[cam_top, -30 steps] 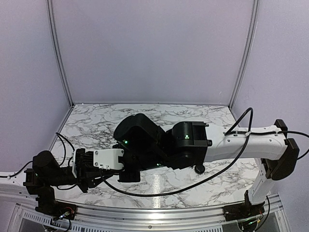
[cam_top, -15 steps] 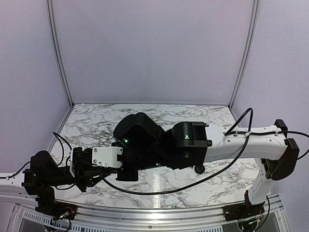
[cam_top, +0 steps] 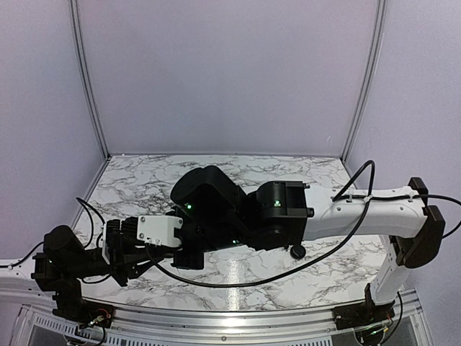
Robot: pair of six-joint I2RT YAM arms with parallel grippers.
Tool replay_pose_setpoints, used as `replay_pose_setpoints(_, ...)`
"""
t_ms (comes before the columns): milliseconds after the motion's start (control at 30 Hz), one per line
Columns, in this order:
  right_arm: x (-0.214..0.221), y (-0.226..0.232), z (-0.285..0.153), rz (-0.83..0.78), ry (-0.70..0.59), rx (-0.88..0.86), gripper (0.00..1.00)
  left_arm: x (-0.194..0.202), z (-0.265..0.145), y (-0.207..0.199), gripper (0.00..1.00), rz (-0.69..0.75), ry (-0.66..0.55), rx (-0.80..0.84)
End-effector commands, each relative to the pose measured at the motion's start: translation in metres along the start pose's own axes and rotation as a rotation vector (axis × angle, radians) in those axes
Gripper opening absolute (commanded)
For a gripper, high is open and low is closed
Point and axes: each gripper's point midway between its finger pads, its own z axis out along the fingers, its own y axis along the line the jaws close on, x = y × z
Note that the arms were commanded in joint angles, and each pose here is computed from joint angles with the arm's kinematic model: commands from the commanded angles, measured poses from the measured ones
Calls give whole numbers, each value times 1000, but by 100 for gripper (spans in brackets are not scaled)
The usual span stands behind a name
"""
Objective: Insert the wireless bluetooth earbuds into the charging case
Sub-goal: Insert the left earbud into the left side groove of the charging case, then pick up the right earbud from the center of the board.
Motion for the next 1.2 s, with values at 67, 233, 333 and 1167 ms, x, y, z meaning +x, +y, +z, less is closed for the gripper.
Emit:
replay_pose_setpoints(67, -9, 0, -9, 16, -31, -13, 14, -27, -1, 1, 0, 14, -100, -9)
replay_pose_setpoints(233, -34, -5, -32, 20, -115, -16, 16, -23, 2, 1, 0, 15, -82, -8)
replay_pose_setpoints(333, -43, 0, -43, 16, -156, -56, 17, -22, 3, 2, 0, 19, -75, -8)
replay_pose_setpoints(1167, 268, -151, -108, 902, 136, 307, 18, -17, 5, 2, 0, 16, -65, -11)
